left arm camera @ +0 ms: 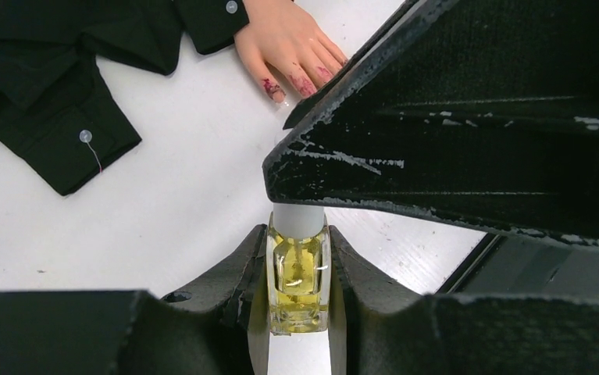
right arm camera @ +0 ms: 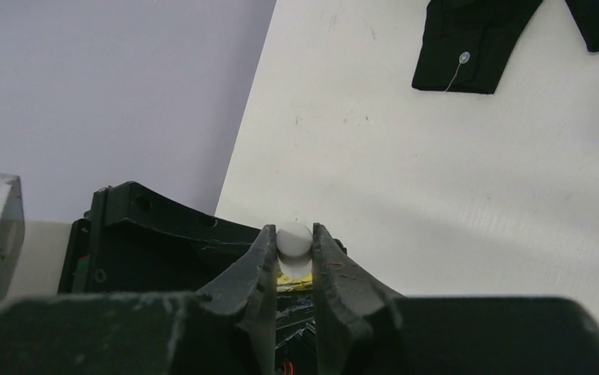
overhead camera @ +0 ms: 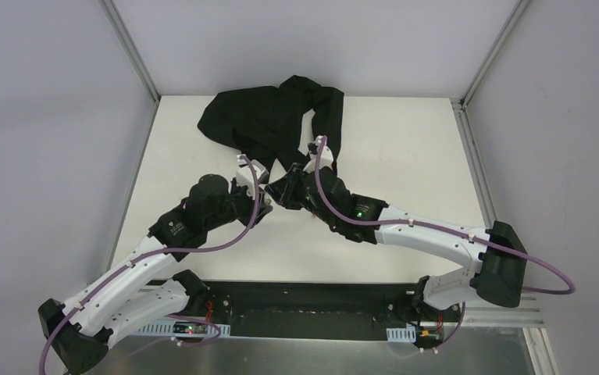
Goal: Paint the nails
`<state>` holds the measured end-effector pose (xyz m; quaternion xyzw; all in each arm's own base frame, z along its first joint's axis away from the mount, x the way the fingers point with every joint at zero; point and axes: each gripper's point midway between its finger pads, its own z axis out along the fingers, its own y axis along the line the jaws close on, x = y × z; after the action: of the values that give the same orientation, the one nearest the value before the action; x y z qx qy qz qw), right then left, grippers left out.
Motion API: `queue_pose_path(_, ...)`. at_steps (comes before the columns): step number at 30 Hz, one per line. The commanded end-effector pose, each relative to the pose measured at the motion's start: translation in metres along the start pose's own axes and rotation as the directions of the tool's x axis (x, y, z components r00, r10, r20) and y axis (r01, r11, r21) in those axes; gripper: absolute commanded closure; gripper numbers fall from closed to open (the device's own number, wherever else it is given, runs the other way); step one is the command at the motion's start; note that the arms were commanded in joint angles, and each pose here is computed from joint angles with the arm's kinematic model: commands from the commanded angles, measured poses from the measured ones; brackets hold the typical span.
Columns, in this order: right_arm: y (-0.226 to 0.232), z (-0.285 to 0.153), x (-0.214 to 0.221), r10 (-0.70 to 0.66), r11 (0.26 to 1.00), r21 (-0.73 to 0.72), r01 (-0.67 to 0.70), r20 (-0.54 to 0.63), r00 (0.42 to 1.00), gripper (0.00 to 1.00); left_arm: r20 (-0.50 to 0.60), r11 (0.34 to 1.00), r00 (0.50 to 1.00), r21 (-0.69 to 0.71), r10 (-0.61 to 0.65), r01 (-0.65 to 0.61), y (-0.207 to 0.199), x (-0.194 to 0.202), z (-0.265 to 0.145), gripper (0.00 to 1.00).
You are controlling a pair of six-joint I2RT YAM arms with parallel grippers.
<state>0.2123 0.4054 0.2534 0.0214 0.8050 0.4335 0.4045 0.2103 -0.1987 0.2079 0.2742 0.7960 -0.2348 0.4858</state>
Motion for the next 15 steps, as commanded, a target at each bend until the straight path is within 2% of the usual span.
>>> queue_pose_path(1,0.031,-0.020,-0.002,-0.085,0.993,-0.090,0.081,-0.035,0.996,0.72,0.194,0.997,0.980,0.053,0.037,-0.048,-0.011,-0.052,-0.007,1.00)
queue_pose_path(5,0.040,-0.040,-0.029,-0.144,0.982,-0.119,0.148,0.037,0.989,0.39,0.203,0.989,0.978,0.128,0.042,-0.069,-0.025,-0.054,-0.010,1.00)
queue_pose_path(8,0.044,-0.061,-0.047,-0.148,0.974,-0.165,0.158,0.069,0.987,0.22,0.205,0.976,0.978,0.203,0.037,-0.079,-0.039,-0.056,-0.013,1.00)
queue_pose_path(12,0.027,-0.080,-0.070,-0.113,0.971,-0.203,0.125,0.067,0.991,0.11,0.203,0.953,0.979,0.290,0.025,-0.084,-0.055,-0.058,-0.018,1.00)
queue_pose_path(15,0.020,-0.091,-0.069,-0.107,0.948,-0.303,0.102,0.001,0.994,0.09,0.206,0.934,0.978,0.345,0.020,-0.092,-0.065,-0.060,-0.023,1.00)
